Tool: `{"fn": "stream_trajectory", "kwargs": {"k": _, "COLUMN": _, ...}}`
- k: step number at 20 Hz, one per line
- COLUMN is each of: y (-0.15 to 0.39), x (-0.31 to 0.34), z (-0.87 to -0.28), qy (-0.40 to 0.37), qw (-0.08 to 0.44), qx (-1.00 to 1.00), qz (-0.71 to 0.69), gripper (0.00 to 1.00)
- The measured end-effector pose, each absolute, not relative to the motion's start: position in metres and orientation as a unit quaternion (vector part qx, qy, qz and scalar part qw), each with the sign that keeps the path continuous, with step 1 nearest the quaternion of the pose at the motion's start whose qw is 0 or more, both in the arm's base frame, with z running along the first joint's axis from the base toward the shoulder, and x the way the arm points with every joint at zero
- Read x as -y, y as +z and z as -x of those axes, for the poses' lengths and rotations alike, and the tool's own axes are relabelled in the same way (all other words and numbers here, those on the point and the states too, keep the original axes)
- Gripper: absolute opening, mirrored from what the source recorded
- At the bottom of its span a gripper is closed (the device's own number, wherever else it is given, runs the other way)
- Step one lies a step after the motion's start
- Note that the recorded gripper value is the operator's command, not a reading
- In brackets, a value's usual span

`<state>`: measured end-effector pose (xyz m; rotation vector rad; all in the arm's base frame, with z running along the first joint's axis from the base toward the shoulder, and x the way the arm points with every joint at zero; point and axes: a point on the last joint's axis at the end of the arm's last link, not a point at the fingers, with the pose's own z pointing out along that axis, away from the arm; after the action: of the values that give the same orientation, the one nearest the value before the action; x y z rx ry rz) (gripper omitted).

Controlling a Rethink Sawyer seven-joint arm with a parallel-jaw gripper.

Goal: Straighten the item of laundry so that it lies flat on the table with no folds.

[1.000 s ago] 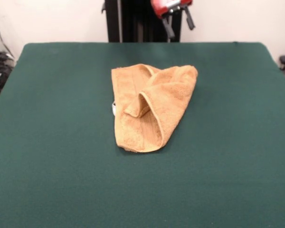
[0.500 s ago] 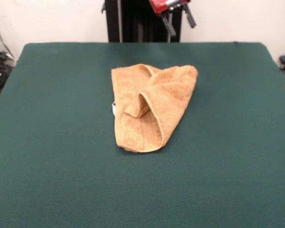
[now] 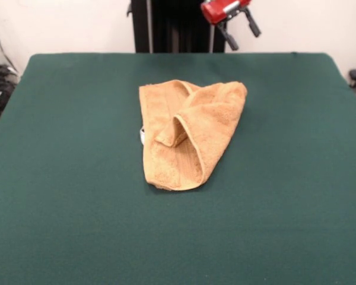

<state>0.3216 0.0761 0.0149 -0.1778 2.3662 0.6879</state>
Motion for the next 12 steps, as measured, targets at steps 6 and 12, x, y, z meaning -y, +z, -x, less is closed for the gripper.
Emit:
{"fn": "stream_trajectory", "kwargs": {"k": 6, "y": 0.0100, "x": -0.0750, "z": -0.3253, "qy": 0.252, "qw": 0.330, "qx": -0.906, "qz": 0.087, "gripper": 1.00}}
{"fn": "stream_trajectory", "kwargs": {"k": 12, "y": 0.0102, "x": -0.0724, "z": -0.3317, "qy": 0.225, "qw": 0.343, "qx": -0.905, "qz": 0.111, "gripper": 1.00}}
